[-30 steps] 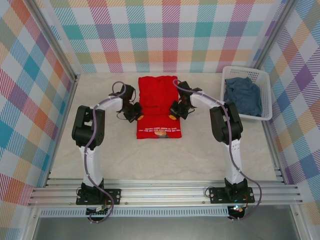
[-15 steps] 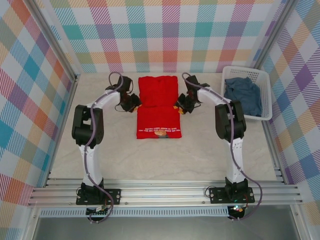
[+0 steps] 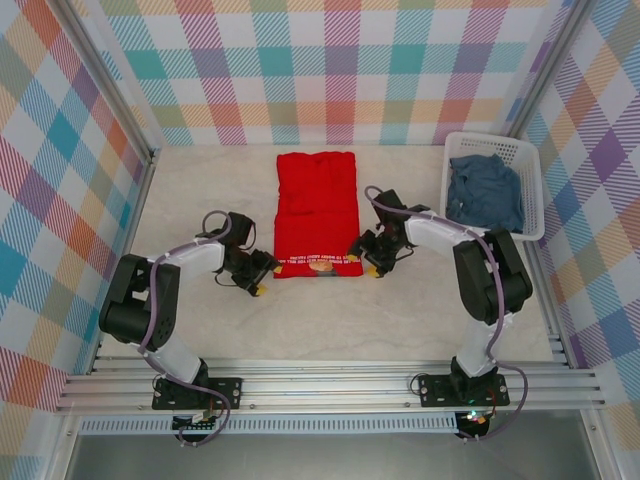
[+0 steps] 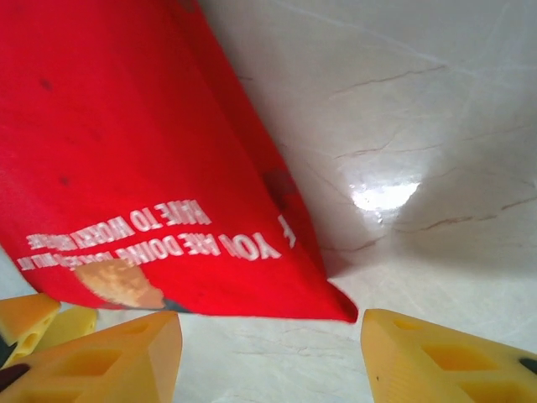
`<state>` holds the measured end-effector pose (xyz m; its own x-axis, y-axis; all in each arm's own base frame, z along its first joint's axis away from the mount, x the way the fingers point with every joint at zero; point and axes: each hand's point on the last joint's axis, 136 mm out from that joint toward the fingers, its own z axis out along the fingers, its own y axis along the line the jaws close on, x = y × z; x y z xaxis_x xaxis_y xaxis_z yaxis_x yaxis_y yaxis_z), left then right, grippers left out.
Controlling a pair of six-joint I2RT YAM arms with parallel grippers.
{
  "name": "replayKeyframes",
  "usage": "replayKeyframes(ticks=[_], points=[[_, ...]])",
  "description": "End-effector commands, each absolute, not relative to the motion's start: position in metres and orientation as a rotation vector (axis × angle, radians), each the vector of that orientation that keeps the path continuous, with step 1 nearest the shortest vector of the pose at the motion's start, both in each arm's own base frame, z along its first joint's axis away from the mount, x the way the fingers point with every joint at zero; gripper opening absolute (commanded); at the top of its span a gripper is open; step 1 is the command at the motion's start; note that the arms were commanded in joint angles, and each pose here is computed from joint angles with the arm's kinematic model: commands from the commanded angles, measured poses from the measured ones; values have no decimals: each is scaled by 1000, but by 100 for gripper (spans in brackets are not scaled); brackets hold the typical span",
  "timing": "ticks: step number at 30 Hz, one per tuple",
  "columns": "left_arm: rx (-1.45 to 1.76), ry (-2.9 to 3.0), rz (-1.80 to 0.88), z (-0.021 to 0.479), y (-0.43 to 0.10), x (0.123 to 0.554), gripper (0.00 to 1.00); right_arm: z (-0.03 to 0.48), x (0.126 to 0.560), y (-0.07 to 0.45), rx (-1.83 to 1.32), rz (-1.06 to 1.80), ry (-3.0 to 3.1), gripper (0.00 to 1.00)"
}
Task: Fold and stack the t-shirts
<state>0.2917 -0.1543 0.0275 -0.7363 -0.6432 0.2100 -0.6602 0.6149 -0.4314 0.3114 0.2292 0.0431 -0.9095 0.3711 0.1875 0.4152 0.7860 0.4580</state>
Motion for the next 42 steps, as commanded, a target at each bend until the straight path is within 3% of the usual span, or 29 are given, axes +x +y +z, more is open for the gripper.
replayKeyframes(ticks=[1,6,15,20,23,27,35,42], points=[[1181,-2755,897,28,-170,308,59,29,313,234,-610,-763,-2857,55],[1174,-2772,949,25,-177,322,55,23,309,244,-598,-752,-2849,49],[1117,-2782,1012,25,-198,347,35,14,322,256,-636,-771,-2824,27],[1100,-2823,1051,36,-207,363,35,18,325,262,-662,-804,-2806,17],[1096,-2885,1005,54,-203,360,44,19,325,263,-680,-819,-2794,12],[1107,-2908,872,60,-190,339,49,23,325,264,-701,-829,-2786,5],[1075,-2937,715,40,-175,325,38,24,319,253,-722,-742,-2803,0],[1028,-2964,642,38,-168,319,37,23,311,246,-725,-708,-2808,0]])
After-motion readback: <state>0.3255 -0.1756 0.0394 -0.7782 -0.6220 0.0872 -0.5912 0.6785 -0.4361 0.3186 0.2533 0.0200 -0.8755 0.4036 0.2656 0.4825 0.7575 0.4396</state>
